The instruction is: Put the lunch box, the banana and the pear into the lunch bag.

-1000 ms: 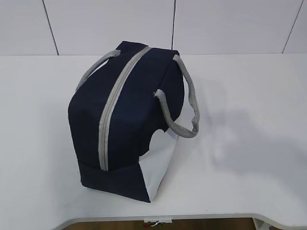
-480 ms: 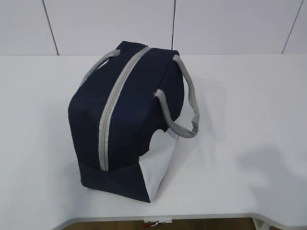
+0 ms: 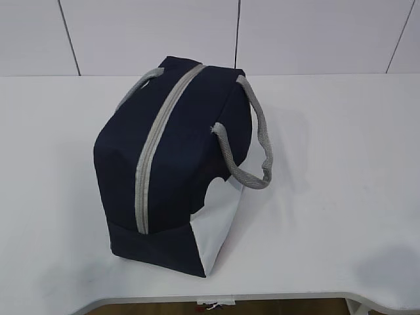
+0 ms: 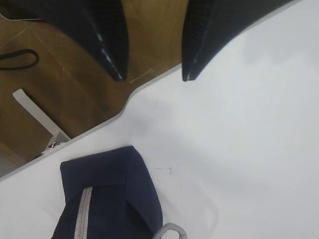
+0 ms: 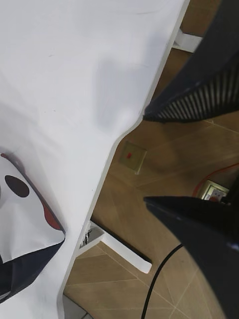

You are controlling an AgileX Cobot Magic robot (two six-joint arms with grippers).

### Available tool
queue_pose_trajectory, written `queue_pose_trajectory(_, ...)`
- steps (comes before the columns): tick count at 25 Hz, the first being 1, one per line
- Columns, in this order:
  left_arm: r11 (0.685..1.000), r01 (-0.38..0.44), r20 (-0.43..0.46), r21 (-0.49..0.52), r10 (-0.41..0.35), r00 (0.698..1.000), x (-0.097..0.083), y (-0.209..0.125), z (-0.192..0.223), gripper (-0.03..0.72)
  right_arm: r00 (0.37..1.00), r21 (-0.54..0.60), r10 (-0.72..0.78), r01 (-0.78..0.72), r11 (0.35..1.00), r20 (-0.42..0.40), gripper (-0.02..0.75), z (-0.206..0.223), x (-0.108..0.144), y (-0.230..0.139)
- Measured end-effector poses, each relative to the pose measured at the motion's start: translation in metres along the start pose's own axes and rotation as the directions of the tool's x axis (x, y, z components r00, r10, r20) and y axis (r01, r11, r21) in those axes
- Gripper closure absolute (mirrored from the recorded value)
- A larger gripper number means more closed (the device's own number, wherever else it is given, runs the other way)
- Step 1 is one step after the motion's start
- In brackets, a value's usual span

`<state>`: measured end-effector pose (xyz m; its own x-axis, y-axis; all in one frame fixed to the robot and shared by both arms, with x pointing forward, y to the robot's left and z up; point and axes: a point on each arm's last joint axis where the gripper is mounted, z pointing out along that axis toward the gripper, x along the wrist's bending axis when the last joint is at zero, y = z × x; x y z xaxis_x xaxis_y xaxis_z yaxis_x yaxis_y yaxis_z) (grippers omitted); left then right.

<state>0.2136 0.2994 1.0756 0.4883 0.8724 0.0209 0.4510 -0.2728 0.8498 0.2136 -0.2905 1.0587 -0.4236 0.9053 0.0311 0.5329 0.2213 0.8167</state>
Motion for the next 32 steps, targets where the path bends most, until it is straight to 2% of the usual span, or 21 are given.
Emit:
queue_pose_trajectory(10,1.0,0.004,-0.005,0.009,-0.004,1.0,0.001,-0.011,0.015,0.42,1.0,0.005,-0.005,0.005,1.0,0.005,0.342,0.006,-0.001,-0.01)
queue_pose_trajectory(15,1.0,-0.011,-0.055,-0.029,0.009,0.998,0.006,-0.01,0.022,0.423,1.0,-0.044,-0.01,0.011,0.999,0.026,0.342,0.009,-0.003,-0.007)
queue_pose_trajectory(20,0.999,-0.016,-0.067,-0.036,0.014,0.998,0.008,-0.009,0.022,0.44,0.999,-0.058,-0.012,0.015,0.998,0.053,0.342,0.016,-0.006,-0.008)
queue_pose_trajectory(32,0.999,-0.019,-0.072,-0.047,0.016,0.997,0.008,-0.01,0.022,0.444,0.998,-0.063,-0.01,0.014,0.998,0.058,0.342,0.017,-0.007,-0.007)
